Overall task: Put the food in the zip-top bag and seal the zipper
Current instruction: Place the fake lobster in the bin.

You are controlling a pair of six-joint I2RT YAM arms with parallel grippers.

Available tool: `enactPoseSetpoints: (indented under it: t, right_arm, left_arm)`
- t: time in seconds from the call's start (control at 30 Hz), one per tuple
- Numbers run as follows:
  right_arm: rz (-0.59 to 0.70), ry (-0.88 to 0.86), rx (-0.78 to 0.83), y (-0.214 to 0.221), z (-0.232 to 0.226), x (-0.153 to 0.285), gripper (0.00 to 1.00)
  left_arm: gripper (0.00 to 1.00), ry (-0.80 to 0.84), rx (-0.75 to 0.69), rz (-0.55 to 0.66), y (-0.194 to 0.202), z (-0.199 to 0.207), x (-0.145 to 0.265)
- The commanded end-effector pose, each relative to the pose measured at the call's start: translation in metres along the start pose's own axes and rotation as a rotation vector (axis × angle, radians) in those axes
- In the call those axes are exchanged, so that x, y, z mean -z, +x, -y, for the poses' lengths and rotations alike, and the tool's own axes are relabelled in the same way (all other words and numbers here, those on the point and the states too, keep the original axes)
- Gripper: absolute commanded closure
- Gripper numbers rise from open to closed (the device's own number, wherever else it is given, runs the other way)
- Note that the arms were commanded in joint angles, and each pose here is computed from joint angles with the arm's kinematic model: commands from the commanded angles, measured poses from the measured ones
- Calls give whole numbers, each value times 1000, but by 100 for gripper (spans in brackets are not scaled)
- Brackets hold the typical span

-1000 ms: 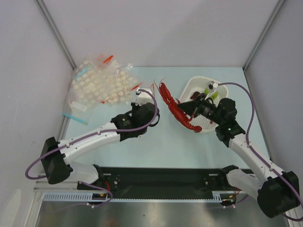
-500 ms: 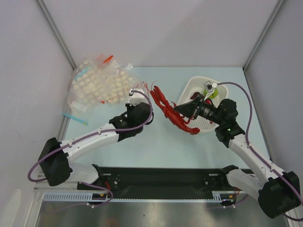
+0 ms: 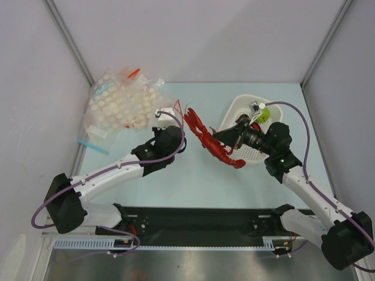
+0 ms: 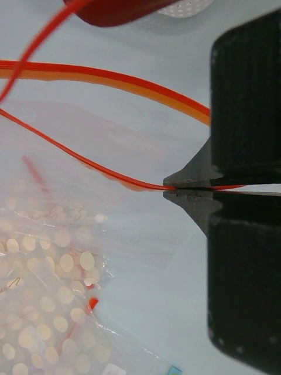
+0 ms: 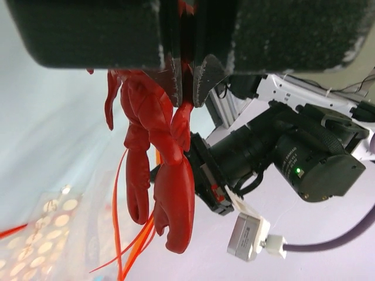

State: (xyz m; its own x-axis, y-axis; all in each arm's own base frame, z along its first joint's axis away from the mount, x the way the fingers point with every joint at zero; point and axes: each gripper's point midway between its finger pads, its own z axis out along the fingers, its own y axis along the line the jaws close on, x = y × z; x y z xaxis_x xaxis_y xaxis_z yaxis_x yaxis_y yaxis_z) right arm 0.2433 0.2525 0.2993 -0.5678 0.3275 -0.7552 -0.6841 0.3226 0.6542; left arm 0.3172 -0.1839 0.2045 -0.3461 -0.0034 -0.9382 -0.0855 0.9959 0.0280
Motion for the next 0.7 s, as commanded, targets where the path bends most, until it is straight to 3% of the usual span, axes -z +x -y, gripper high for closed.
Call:
enactPoseSetpoints:
  t: [0.0, 0.2, 0.4, 0.47, 0.57, 0.67]
  right_arm:
    - [101, 18, 53, -28, -10, 4, 100]
    - [45, 299, -131, -8, 60, -4, 100]
    - [-70, 301, -265, 15, 80, -16, 100]
    - [-38, 356, -264, 11, 92, -9, 100]
    - [109, 429, -284, -12, 108, 15, 100]
    - [228, 386, -317, -25, 117, 39, 100]
  left_arm:
    - [100, 8, 57, 34, -15, -1, 4]
    - [100, -108, 101, -11, -10, -26, -3]
    - [100, -105, 151, -54, 1, -37, -4]
    - [100, -86, 165, -49, 1, -34, -4]
    - [100, -88, 163, -52, -1, -34, -3]
    - [100, -78, 168, -52, -2, -33, -2]
